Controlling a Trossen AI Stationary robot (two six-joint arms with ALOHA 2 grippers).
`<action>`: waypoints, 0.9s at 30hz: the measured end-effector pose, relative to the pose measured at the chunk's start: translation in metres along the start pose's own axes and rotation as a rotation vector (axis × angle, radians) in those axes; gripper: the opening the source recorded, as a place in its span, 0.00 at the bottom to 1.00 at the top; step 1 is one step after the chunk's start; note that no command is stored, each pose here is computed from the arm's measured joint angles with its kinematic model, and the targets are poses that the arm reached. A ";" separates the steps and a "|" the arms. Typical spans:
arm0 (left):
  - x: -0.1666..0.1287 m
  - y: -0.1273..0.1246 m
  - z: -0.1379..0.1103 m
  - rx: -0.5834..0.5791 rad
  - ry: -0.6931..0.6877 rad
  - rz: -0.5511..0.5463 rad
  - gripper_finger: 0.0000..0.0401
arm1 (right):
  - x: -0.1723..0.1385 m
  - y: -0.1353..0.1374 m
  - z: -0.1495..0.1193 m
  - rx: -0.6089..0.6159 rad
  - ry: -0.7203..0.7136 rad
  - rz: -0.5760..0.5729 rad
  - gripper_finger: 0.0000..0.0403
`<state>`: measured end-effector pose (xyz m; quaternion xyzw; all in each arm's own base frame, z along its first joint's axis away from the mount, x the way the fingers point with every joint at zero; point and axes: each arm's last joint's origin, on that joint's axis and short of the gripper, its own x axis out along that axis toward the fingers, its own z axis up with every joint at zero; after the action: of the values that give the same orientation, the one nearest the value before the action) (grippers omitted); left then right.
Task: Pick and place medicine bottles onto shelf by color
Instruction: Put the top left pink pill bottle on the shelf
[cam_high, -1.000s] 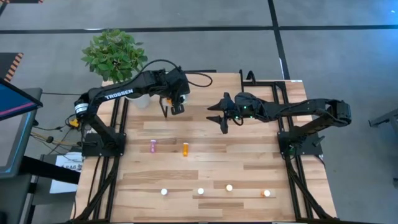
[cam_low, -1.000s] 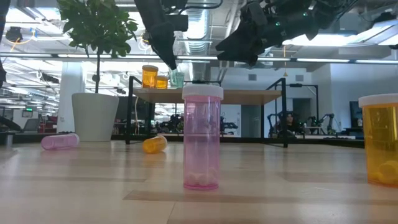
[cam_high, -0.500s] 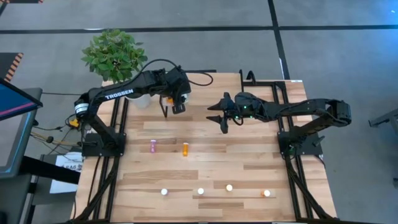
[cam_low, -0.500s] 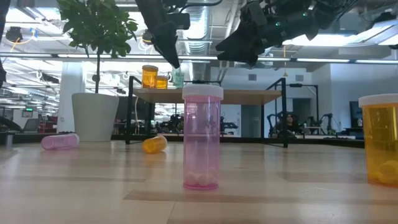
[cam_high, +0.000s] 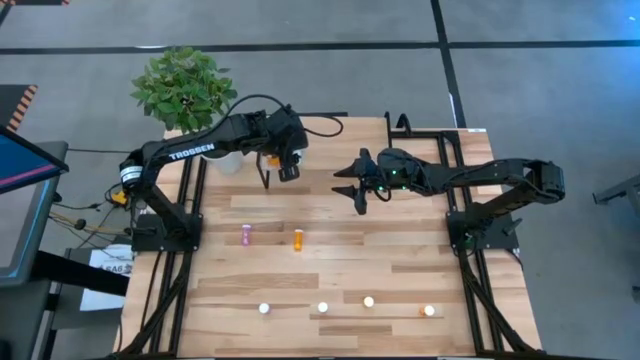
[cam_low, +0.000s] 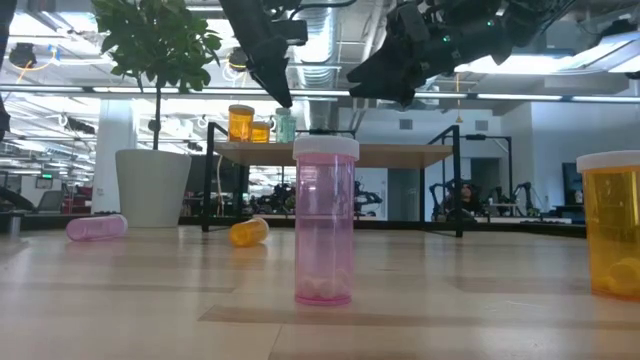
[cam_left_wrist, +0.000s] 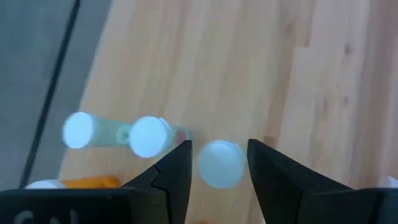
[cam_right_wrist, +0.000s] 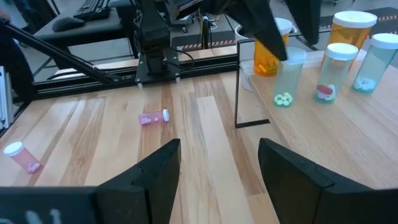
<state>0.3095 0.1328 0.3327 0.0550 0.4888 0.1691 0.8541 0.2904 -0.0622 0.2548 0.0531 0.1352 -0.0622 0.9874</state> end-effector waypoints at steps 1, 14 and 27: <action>0.000 0.000 0.000 0.000 -0.002 0.014 0.36 | 0.000 0.000 0.000 0.000 0.000 0.000 0.59; -0.051 0.006 0.005 -0.048 -0.221 0.103 0.36 | 0.000 0.000 -0.001 0.009 0.005 0.000 0.59; -0.141 -0.043 -0.015 0.042 -0.692 -0.052 0.35 | 0.000 0.001 -0.002 0.017 0.017 0.004 0.59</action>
<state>0.2417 0.0430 0.4291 0.1141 0.1750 0.1087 0.9719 0.2902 -0.0605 0.2533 0.0623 0.1430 -0.0609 0.9859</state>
